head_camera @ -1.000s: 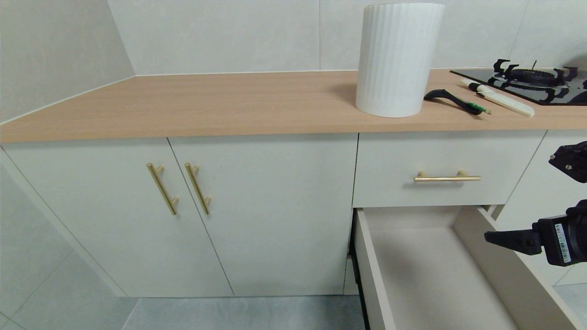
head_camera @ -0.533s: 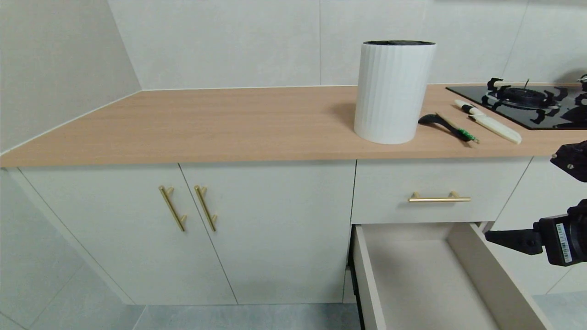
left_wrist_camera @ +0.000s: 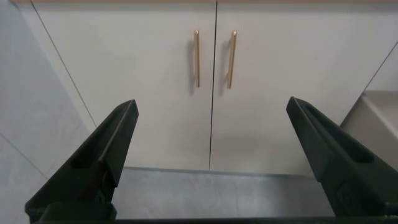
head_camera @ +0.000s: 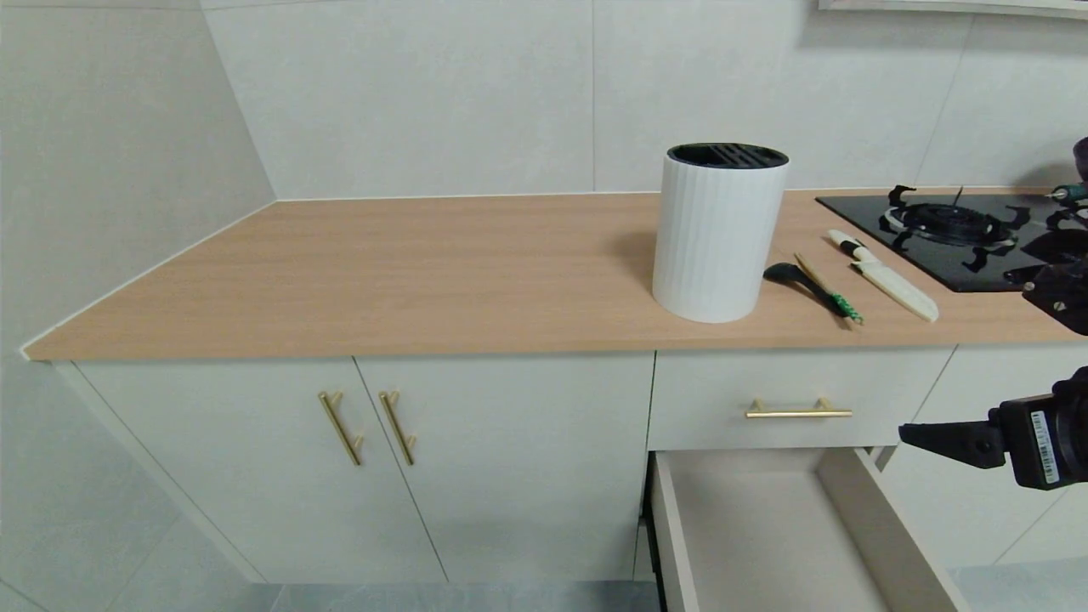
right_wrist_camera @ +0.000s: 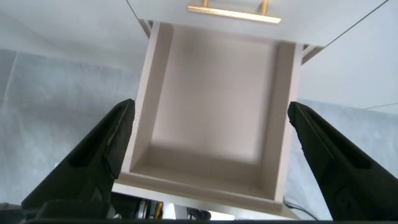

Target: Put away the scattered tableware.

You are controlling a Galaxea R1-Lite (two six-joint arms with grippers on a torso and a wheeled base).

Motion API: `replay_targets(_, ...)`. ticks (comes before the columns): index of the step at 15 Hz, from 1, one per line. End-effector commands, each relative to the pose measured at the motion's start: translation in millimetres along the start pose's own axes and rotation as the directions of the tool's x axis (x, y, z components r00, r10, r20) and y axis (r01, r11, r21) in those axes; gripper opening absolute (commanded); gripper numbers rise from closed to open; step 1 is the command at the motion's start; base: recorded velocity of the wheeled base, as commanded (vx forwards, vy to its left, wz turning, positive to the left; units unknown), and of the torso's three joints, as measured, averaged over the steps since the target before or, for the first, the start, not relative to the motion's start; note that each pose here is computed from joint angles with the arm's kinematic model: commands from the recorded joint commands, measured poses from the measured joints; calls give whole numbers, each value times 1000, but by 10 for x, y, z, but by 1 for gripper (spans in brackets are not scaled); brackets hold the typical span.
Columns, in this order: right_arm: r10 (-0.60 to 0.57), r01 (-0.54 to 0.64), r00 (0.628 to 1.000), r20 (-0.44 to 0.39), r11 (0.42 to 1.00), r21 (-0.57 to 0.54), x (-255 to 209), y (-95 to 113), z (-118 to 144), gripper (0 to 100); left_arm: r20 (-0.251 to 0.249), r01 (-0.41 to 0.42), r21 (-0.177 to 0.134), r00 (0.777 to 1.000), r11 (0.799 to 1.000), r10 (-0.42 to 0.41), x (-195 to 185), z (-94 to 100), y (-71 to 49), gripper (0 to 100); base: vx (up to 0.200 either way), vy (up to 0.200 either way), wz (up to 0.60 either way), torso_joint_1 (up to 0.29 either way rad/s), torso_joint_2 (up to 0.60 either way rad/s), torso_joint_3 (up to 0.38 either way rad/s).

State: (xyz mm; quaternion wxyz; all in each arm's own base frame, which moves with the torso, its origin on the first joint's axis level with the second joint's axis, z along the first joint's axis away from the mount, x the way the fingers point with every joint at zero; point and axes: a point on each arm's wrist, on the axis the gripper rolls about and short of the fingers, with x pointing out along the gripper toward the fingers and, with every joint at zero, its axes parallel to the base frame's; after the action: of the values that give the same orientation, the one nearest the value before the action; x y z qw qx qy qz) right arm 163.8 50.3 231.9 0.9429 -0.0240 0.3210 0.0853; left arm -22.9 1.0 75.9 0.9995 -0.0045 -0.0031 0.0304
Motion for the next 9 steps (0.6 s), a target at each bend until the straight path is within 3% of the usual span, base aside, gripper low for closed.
replay_targets(1,-1,1,1000,-2,1000,-1,8,1,0,100,0,-1,0,1000,1000,1,1,2,0,100,0,0,0,203,-481,-276)
replay_targets(4,-17,17,1000,23,1000,-1,29,0,11,100,0,-2,0,1000,1000,2,1,2,0,100,0,0,0,193,-461,-261)
replay_targets(6,-18,18,999,46,1000,0,42,3,40,100,0,-1,0,1000,1000,1,1,2,0,100,0,0,0,63,-156,-90)
replay_targets(9,-110,106,989,95,993,52,411,-77,417,100,0,-1,0,1000,1000,1,1,2,0,100,0,0,0,12,-22,-12)
